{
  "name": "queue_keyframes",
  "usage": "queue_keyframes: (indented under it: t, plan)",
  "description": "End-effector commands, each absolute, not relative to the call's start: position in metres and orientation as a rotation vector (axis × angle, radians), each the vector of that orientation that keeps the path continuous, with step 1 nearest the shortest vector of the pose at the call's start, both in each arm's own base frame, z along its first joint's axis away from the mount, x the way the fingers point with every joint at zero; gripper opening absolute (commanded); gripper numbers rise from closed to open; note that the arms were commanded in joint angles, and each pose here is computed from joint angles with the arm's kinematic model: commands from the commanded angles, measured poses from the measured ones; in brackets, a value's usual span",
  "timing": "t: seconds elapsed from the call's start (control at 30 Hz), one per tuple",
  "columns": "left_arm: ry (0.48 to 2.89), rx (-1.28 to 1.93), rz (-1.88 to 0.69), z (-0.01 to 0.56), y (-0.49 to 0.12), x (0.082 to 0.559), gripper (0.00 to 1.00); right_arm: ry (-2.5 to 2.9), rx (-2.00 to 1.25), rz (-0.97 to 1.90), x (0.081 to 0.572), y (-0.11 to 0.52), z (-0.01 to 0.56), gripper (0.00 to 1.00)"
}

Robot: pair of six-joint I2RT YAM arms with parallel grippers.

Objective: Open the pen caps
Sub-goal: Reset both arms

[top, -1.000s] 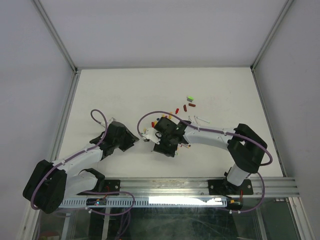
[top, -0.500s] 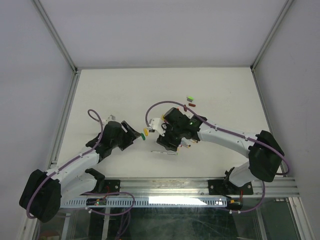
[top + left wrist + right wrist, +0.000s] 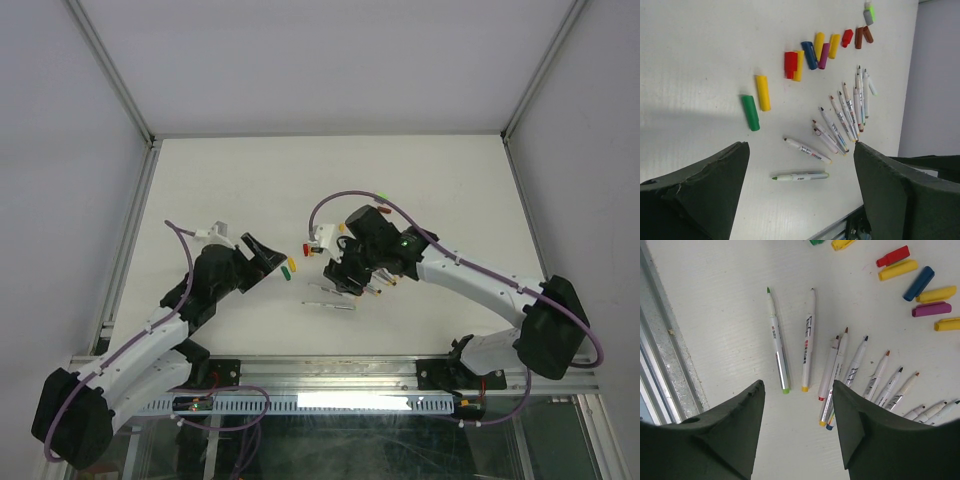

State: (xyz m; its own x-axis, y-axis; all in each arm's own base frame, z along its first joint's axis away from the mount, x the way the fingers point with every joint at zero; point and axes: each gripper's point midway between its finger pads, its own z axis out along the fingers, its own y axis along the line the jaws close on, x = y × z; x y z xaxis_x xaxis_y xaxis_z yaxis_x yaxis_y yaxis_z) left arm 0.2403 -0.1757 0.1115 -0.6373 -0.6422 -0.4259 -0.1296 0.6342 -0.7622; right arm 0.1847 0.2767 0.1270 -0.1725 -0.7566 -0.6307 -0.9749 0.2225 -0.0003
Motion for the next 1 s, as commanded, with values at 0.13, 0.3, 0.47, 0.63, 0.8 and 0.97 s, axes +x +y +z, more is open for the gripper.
queue_keyframes:
  t: [0.13, 0.3, 0.47, 0.63, 0.8, 0.97]
  plan:
    - [1.974, -0.451, -1.027, 0.154, -0.180, 0.242, 0.96, 1.886, -1.536, 0.622, 0.191, 0.282, 0.155, 0.59]
    - [1.913, -0.389, -1.074, 0.169, -0.183, 0.238, 0.99, 1.880, -1.499, 0.625, 0.197, 0.277, 0.163, 0.59]
    - [1.866, -0.353, -1.122, 0.181, -0.187, 0.236, 0.99, 1.872, -1.454, 0.643, 0.202, 0.271, 0.172, 0.59]
    - [1.848, -0.336, -1.143, 0.188, -0.190, 0.236, 0.99, 1.853, -1.426, 0.661, 0.203, 0.267, 0.182, 0.59]
    - [1.833, -0.296, -1.137, 0.193, -0.191, 0.237, 0.99, 1.849, -1.352, 0.647, 0.216, 0.254, 0.193, 0.59]
    - [1.813, -0.273, -1.140, 0.200, -0.192, 0.237, 0.99, 1.834, -1.282, 0.640, 0.225, 0.240, 0.206, 0.59]
